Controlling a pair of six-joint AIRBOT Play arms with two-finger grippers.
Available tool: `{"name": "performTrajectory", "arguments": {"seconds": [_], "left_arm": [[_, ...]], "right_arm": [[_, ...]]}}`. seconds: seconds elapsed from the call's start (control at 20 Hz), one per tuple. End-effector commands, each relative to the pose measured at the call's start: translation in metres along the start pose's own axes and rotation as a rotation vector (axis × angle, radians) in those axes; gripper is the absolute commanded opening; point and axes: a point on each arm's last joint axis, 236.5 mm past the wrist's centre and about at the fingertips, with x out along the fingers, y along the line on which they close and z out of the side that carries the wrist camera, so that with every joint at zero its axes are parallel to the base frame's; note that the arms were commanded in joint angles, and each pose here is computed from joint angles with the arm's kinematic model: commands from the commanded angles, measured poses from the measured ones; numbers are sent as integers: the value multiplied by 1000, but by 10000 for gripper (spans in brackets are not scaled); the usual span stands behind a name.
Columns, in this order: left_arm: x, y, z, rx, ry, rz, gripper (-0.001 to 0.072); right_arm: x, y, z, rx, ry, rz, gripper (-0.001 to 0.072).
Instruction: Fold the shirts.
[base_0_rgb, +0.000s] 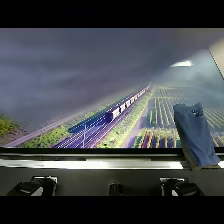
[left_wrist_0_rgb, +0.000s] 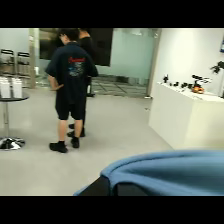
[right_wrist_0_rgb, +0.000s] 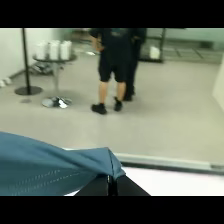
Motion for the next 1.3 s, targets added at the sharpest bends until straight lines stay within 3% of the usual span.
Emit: {"name": "performTrajectory", "arguments": {"seconds": [0.0, 0.25, 0.45, 0.55, 0.7, 0.95, 1.0, 1.05, 1.1, 1.25], "left_arm": [[-5, 16, 4, 15, -13, 71, 22], [50, 23, -43, 25, 113, 81, 22], [149, 44, -193, 93, 466, 100, 22], [191, 57, -298, 130, 680, 99, 23], [222, 60, -446, 58, 976, 69, 24], [198, 26, -581, -166, 1323, -31, 35], [188, 25, -588, -167, 1374, -35, 208], [179, 31, -589, -139, 1408, -39, 490], [170, 45, -583, -99, 1440, -16, 611], [130, 106, -549, -93, 1548, 119, 599]], "right_arm": [[-9, -25, -38, 7, 171, -105, 43], [11, -16, -149, 33, 664, -130, 43], [32, 30, -294, 19, 1227, -31, 44], [57, 57, -372, 53, 1347, 32, 44], [73, 97, -492, 189, 1483, 73, 44], [83, 112, -568, 261, 1578, 41, 44], [85, 112, -570, 258, 1572, 39, 44], [86, 112, -569, 258, 1567, 40, 44], [85, 111, -569, 250, 1571, 46, 44], [75, 106, -570, 196, 1611, 62, 44]]}}
